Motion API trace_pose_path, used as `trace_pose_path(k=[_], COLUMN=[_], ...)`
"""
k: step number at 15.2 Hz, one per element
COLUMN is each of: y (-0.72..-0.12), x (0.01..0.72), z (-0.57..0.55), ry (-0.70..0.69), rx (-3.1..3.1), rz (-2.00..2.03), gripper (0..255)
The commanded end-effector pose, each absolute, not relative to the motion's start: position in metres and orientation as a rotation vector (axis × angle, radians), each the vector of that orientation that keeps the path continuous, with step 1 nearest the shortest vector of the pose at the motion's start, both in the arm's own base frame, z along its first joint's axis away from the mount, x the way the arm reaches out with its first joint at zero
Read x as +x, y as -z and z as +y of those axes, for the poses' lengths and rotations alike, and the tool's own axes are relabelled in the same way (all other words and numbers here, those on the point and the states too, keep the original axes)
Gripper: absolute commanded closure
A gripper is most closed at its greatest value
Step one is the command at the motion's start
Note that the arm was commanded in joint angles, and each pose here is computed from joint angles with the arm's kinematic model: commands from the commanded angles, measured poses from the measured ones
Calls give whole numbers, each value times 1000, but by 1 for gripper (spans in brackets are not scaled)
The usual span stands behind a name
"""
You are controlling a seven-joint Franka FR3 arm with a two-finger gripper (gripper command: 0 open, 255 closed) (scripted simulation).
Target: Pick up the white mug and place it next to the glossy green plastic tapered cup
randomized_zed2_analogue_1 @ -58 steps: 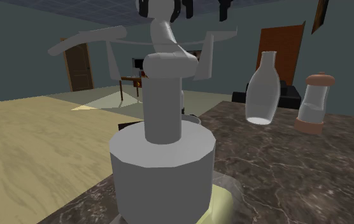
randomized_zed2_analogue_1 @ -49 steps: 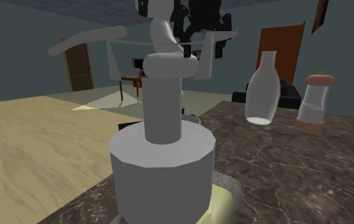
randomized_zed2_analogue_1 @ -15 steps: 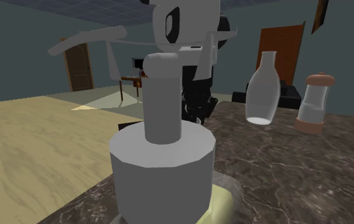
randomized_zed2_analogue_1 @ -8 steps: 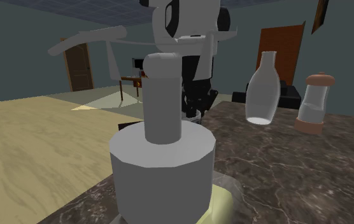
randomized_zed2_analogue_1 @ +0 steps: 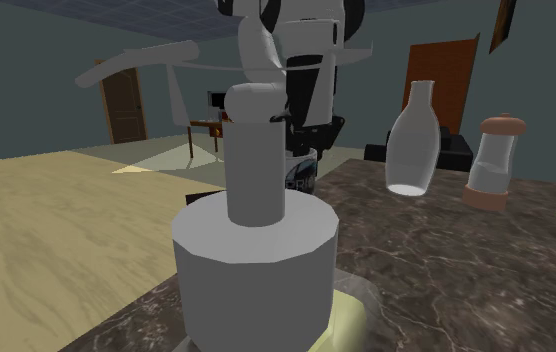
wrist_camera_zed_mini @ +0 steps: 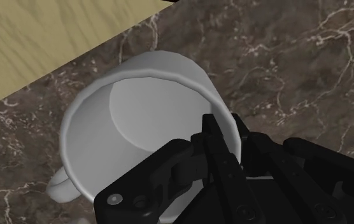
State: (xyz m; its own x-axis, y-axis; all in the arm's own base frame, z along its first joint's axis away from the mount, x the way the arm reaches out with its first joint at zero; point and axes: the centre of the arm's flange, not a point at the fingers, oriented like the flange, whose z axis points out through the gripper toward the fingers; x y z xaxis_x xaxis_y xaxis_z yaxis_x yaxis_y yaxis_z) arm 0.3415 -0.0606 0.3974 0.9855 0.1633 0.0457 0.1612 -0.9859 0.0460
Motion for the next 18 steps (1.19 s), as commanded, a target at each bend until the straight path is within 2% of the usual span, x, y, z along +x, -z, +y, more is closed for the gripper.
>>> trace_pose_path(k=[1,18], y=[-409,-499], x=[342,342], z=[-60,-60], ry=[-76,-76], rx=[3088,3088], rz=[252,252], gripper=[255,255])
